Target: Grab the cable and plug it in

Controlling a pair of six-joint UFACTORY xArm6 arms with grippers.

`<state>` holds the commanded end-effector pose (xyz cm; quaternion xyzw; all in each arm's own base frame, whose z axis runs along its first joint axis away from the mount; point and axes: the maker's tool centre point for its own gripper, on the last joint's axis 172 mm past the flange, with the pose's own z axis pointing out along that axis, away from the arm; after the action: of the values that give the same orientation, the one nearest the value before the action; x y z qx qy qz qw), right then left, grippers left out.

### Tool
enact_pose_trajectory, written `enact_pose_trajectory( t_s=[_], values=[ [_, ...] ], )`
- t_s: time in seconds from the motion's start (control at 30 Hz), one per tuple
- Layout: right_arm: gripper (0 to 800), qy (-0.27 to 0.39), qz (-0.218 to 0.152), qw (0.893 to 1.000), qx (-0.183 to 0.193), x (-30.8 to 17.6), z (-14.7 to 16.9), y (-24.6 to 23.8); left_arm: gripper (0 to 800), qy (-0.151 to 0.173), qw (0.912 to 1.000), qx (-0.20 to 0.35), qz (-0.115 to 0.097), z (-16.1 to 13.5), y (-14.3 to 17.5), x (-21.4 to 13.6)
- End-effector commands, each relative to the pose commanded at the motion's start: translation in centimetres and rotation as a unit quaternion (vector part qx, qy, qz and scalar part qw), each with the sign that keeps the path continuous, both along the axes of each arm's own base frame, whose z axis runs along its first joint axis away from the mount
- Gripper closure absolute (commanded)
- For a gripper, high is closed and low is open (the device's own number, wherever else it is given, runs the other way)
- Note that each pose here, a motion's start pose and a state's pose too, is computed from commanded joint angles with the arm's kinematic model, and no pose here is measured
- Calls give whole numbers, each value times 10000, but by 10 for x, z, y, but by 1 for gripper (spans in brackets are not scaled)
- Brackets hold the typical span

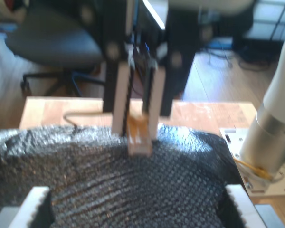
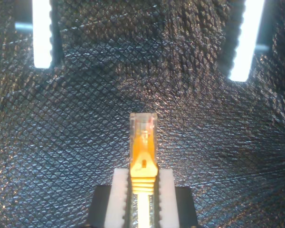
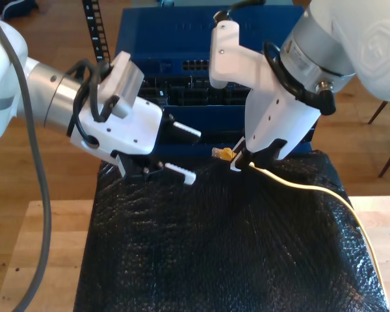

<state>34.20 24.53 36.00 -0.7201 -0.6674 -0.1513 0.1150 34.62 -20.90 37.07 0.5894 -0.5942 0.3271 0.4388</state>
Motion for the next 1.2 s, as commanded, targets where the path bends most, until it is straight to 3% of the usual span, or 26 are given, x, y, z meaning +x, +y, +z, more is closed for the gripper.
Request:
enact_pose_trajectory(
  t_s=[0.6,1.2],
  values=[
    [796,10,-15,9998,199,1,11,9,10,-88,9999,-95,-22,11,-5,-4],
    [797,56,-23,9996,289,3,13,16,109,-154,9997,-158,39,14,-7,-4]
  ],
)
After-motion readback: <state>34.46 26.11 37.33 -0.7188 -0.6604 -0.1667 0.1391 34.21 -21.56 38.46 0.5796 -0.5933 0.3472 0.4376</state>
